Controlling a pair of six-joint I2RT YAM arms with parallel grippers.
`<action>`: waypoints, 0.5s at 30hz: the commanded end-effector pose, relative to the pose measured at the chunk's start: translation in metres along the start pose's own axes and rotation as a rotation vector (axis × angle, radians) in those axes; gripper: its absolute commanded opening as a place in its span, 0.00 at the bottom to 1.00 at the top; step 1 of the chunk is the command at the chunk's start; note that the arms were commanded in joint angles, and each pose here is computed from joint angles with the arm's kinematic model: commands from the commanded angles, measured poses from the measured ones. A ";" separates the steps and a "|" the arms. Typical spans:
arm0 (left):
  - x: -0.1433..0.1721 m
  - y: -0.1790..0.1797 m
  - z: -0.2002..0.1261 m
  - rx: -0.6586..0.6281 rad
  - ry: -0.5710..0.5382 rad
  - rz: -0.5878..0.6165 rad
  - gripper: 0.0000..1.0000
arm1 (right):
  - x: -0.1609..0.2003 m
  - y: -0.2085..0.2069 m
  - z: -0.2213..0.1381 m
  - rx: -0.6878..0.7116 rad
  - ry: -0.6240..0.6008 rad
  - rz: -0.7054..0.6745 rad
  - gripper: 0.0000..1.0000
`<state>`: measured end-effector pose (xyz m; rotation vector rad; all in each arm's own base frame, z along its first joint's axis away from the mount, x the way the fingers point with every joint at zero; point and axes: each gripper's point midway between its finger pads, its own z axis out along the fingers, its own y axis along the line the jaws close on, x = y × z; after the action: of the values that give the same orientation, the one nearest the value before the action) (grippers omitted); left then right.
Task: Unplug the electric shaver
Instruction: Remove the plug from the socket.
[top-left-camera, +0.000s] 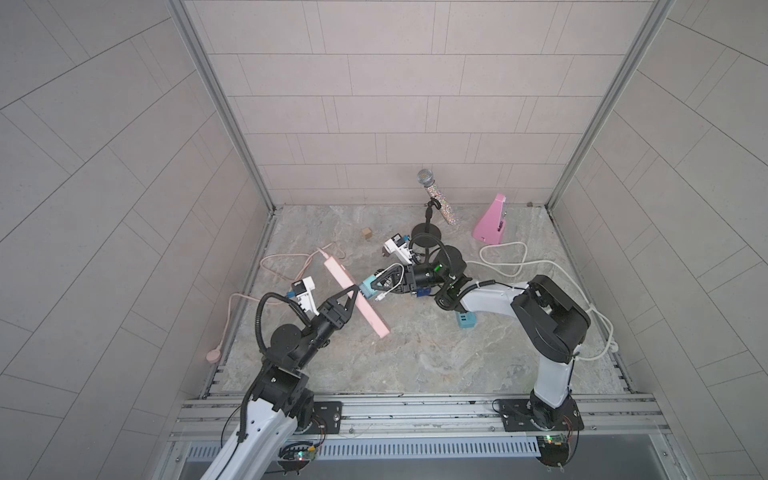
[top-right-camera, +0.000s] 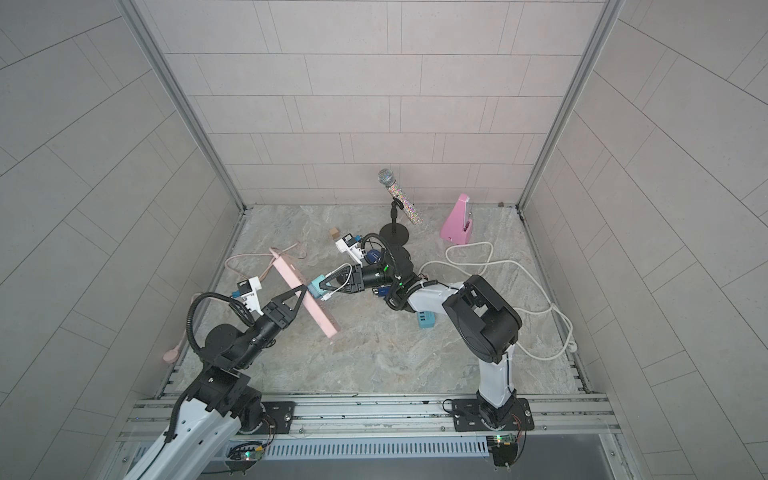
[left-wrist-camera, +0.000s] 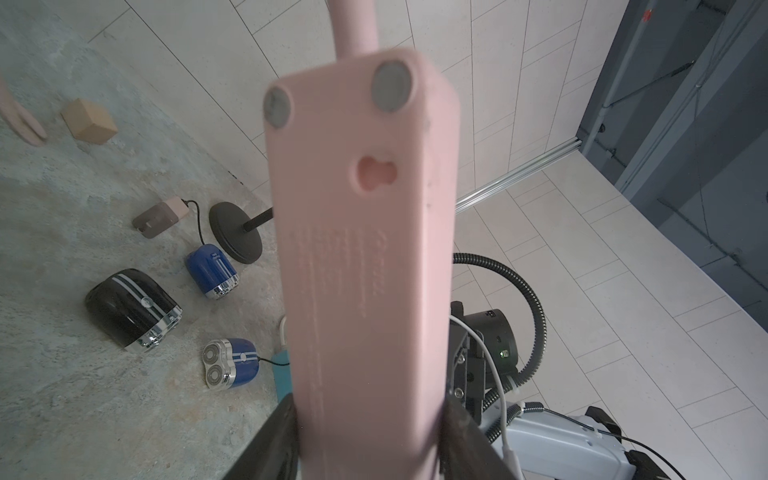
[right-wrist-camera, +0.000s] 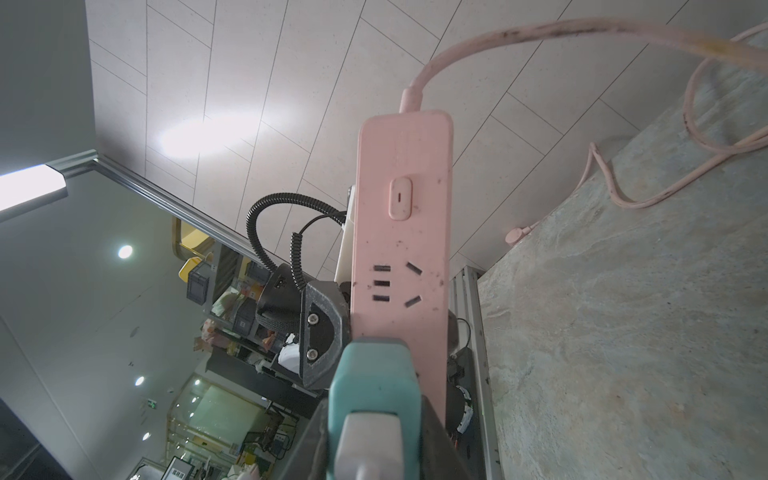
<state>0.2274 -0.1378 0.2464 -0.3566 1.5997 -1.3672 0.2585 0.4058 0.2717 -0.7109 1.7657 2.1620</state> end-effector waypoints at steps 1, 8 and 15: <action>0.011 -0.015 -0.001 0.081 0.059 0.008 0.61 | -0.003 0.052 0.010 -0.137 0.030 -0.109 0.11; 0.008 -0.015 -0.003 0.073 0.049 0.017 0.74 | -0.001 0.056 0.011 -0.144 0.045 -0.111 0.11; 0.004 -0.017 -0.007 0.075 0.035 0.017 0.63 | -0.001 0.052 0.011 -0.138 0.045 -0.099 0.11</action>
<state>0.2149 -0.1458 0.2570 -0.2709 1.5815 -1.4312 0.2407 0.4088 0.2845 -0.7673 1.7479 2.2383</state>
